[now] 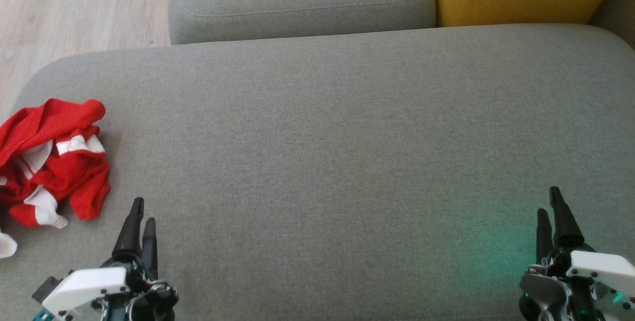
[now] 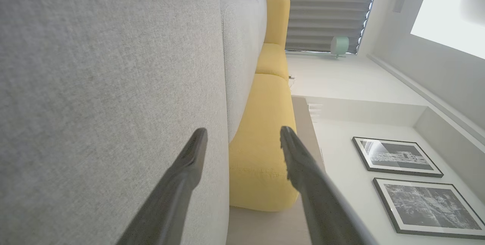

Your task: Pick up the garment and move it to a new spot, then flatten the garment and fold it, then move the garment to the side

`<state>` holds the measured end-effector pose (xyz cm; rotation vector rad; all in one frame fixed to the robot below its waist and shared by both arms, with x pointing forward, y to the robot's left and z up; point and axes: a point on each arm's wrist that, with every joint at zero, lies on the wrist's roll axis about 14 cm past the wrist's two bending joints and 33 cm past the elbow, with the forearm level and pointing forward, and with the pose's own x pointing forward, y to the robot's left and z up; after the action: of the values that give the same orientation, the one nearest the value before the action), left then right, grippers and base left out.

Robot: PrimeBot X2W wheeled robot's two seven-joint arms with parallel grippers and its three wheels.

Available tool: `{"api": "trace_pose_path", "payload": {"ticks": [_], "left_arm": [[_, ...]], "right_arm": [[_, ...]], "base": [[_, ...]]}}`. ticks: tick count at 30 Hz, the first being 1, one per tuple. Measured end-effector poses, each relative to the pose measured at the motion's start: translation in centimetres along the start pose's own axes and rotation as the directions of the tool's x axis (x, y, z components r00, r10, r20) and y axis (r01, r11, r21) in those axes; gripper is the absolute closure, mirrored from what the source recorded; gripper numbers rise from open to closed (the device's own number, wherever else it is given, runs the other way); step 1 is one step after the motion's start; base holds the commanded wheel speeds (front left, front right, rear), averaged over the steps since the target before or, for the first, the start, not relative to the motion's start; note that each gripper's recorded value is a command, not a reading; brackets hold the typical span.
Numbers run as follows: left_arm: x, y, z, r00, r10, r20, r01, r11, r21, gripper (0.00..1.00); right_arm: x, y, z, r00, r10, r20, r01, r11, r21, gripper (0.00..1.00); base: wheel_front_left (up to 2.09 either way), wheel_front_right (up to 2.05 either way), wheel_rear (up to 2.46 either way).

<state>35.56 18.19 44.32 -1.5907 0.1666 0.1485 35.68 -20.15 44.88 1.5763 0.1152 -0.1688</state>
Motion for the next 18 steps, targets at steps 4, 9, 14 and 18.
{"api": "trace_pose_path", "payload": {"ticks": [4, 9, 14, 18], "left_arm": [[0.1, -0.1, -0.2, 1.0, -0.003, -0.004, 0.003, 1.0, 0.03, 0.0], [0.4, -1.3, -0.5, 0.999, -0.035, -0.008, 0.035, 0.995, 0.091, 0.0], [0.8, -2.8, -0.5, 0.997, -0.079, -0.006, 0.079, 0.98, 0.185, 0.0], [0.9, -3.4, -0.6, 0.995, -0.096, -0.007, 0.095, 0.967, 0.236, 0.0]], "right_arm": [[0.1, 0.3, 0.1, 1.0, 0.009, 0.008, -0.009, 1.0, -0.027, 0.0], [0.1, 0.8, 0.3, 1.0, 0.019, 0.011, -0.018, 0.995, -0.1, 0.0], [0.3, 1.7, 0.4, 0.999, 0.046, 0.012, -0.043, 0.98, -0.193, 0.0], [0.3, 2.3, 0.4, 0.998, 0.064, 0.013, -0.059, 0.968, -0.244, 0.0]], "base": [[0.0, 0.0, 0.0], [0.0, 0.0, 0.0], [0.0, 0.0, 0.0], [0.0, 0.0, 0.0]]}}
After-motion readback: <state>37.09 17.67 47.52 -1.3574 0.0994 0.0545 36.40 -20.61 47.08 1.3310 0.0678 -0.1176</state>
